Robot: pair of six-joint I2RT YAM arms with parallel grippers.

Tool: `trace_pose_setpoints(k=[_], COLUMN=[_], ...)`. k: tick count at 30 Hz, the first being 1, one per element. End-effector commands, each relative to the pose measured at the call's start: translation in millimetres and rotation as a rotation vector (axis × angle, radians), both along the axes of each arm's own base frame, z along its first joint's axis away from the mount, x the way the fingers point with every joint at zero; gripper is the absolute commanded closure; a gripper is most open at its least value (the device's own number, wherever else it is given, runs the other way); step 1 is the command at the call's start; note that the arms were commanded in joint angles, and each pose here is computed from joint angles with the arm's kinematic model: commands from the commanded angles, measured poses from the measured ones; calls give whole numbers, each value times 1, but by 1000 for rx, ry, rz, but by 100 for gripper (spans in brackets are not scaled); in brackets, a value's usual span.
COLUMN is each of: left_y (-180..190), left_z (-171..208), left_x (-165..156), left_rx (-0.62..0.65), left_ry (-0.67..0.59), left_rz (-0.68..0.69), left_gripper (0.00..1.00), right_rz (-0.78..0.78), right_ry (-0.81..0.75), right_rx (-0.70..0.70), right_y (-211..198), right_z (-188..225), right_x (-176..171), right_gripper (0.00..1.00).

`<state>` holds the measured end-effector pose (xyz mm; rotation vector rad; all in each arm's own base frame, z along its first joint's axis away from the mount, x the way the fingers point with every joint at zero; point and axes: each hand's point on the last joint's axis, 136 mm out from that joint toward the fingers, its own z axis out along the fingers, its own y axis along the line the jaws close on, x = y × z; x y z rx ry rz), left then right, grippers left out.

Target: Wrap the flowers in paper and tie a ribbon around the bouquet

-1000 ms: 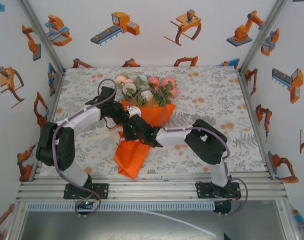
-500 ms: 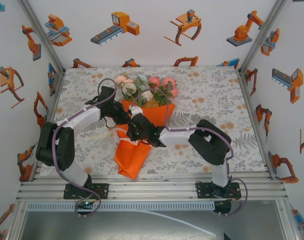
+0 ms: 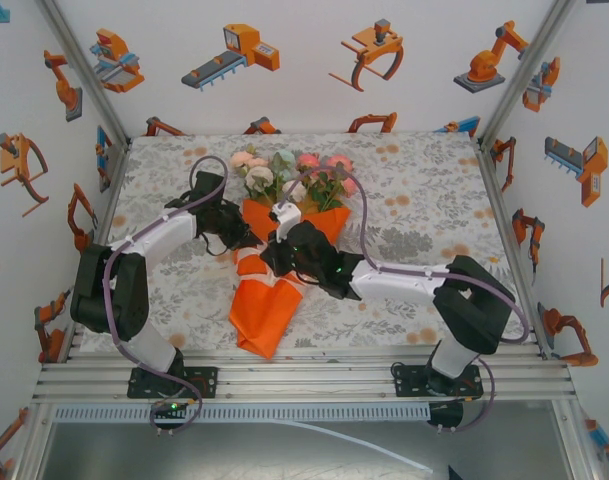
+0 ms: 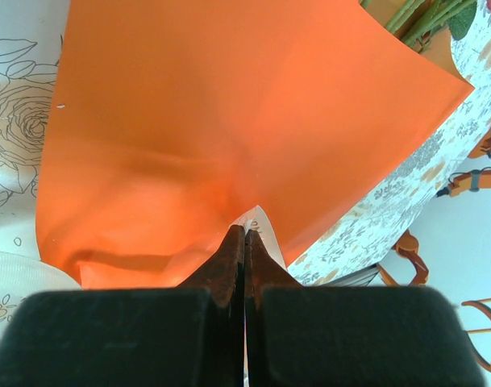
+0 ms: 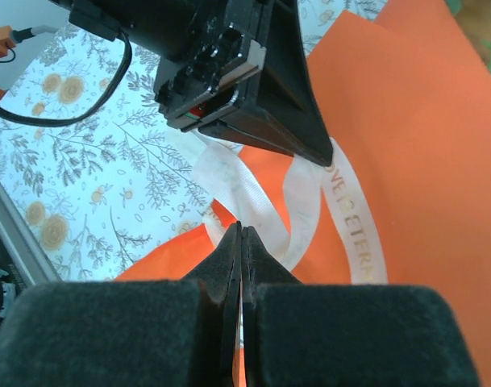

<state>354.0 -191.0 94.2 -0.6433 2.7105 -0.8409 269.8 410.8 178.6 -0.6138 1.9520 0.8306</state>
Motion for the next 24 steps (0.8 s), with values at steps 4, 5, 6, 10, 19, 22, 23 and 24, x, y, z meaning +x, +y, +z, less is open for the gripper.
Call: trace_pose_setpoints(k=[4,5,6,10,19,22,23,24], left_y=[4,4,5,11,6,4,4,4], left_z=[16,17,18,12,20,25,24,22], left_x=[-3,-4,-6,-14,3,13,16,17], left_rx=[-1,-2,2,32,7,5,8,9], left_ry=[-32,-36,-38,-24,-87,-94,-89,-83], left_rz=[-33,-36,-36,-35,-36,-26,-20,-17], left_gripper=[100,100,100,100,100,100,100,100], right_rz=[-128,-146,-166,-175,242,235,199,147], right_ry=[-139,-140,-135,-104,-20,25,31,32], right_rx=[-44,-50,-50,-38,-63,-31,-21,-28], right_y=[-35,-40,-45,-50,36,58,62,62], right_z=[25,25,24,20,13,5,1,-6], right_x=[18,22,28,40,-24,-23,-16,-5], right_gripper=[100,100,100,100,84,76,74,71])
